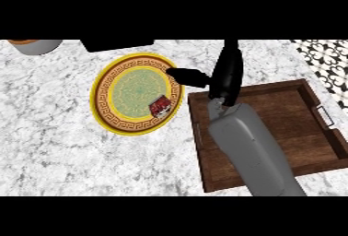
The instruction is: Pick the cupcake from the tray and place it in the plate
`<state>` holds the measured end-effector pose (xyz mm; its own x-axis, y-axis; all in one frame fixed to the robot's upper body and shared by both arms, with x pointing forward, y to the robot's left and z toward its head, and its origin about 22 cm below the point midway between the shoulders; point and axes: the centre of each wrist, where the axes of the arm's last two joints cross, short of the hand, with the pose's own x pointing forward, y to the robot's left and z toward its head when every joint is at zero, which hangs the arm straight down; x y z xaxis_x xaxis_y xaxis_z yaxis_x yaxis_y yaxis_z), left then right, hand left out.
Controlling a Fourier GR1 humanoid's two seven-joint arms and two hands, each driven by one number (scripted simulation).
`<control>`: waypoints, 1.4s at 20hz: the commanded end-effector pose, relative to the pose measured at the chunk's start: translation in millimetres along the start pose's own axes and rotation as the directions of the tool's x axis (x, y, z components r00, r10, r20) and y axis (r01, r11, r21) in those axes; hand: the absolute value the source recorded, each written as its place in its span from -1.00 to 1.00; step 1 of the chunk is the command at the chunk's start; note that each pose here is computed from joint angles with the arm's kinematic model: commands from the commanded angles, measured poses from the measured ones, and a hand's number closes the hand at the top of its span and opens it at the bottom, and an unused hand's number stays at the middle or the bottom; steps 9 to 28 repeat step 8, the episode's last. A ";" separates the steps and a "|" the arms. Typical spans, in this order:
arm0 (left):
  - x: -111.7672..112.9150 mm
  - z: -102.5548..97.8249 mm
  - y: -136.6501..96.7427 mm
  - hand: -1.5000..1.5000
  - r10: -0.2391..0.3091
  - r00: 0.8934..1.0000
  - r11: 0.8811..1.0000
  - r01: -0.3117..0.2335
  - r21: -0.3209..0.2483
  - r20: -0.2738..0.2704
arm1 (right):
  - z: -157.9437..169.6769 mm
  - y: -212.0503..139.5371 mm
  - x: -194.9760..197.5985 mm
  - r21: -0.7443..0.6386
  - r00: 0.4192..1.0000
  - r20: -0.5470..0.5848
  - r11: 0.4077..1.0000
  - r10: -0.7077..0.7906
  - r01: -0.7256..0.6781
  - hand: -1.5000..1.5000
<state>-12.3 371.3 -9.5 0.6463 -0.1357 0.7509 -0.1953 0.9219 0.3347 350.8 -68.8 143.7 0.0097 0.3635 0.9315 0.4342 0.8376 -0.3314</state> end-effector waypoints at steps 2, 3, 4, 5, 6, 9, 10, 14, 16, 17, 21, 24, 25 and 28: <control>104.4 -41.2 -26.1 0.00 0.081 0.814 0.995 -0.035 -0.091 0.575 | 10.0 -2.2 -15.9 0.015 1.000 -0.011 1.000 -0.007 0.008 -1.00; 103.1 -42.0 -26.4 0.00 0.091 0.815 0.995 -0.050 -0.087 0.572 | 11.4 -2.6 -18.0 0.022 1.000 -0.005 1.000 -0.001 0.001 -1.00; 97.9 -42.5 -27.5 0.00 0.107 0.824 0.993 -0.060 -0.101 0.557 | 10.0 -6.8 -23.3 0.008 1.000 0.000 1.000 0.004 -0.004 -1.00; 100.7 -40.3 -24.2 0.00 0.093 0.814 0.995 -0.052 -0.088 0.573 | 14.0 -4.6 -20.7 0.019 1.000 -0.002 1.000 -0.016 0.016 -1.00; 99.9 -39.3 -25.2 0.00 0.104 0.812 0.994 -0.063 -0.090 0.574 | 10.7 -8.7 -25.6 0.010 1.000 0.016 1.000 0.014 -0.015 -1.00; 97.1 -40.4 -25.3 0.00 0.107 0.821 0.994 -0.070 -0.088 0.561 | 11.2 -12.4 -33.0 0.000 0.999 0.030 0.999 0.033 -0.033 -1.00; 97.1 -40.4 -25.3 0.00 0.107 0.821 0.994 -0.070 -0.088 0.561 | 11.2 -12.4 -33.0 0.000 0.999 0.030 0.999 0.033 -0.033 -1.00; 97.1 -40.4 -25.3 0.00 0.107 0.821 0.994 -0.070 -0.088 0.561 | 11.2 -12.4 -33.0 0.000 0.999 0.030 0.999 0.033 -0.033 -1.00; 97.1 -40.4 -25.3 0.00 0.107 0.821 0.994 -0.070 -0.088 0.561 | 11.2 -12.4 -33.0 0.000 0.999 0.030 0.999 0.033 -0.033 -1.00; 97.1 -40.4 -25.3 0.00 0.107 0.821 0.994 -0.070 -0.088 0.561 | 11.2 -12.4 -33.0 0.000 0.999 0.030 0.999 0.033 -0.033 -1.00; 97.1 -40.4 -25.3 0.00 0.107 0.821 0.994 -0.070 -0.088 0.561 | 11.2 -12.4 -33.0 0.000 0.999 0.030 0.999 0.033 -0.033 -1.00; 97.1 -40.4 -25.3 0.00 0.107 0.821 0.994 -0.070 -0.088 0.561 | 11.2 -12.4 -33.0 0.000 0.999 0.030 0.999 0.033 -0.033 -1.00; 97.1 -40.4 -25.3 0.00 0.107 0.821 0.994 -0.070 -0.088 0.561 | 11.2 -12.4 -33.0 0.000 0.999 0.030 0.999 0.033 -0.033 -1.00; 97.1 -40.4 -25.3 0.00 0.107 0.821 0.994 -0.070 -0.088 0.561 | 11.2 -12.4 -33.0 0.000 0.999 0.030 0.999 0.033 -0.033 -1.00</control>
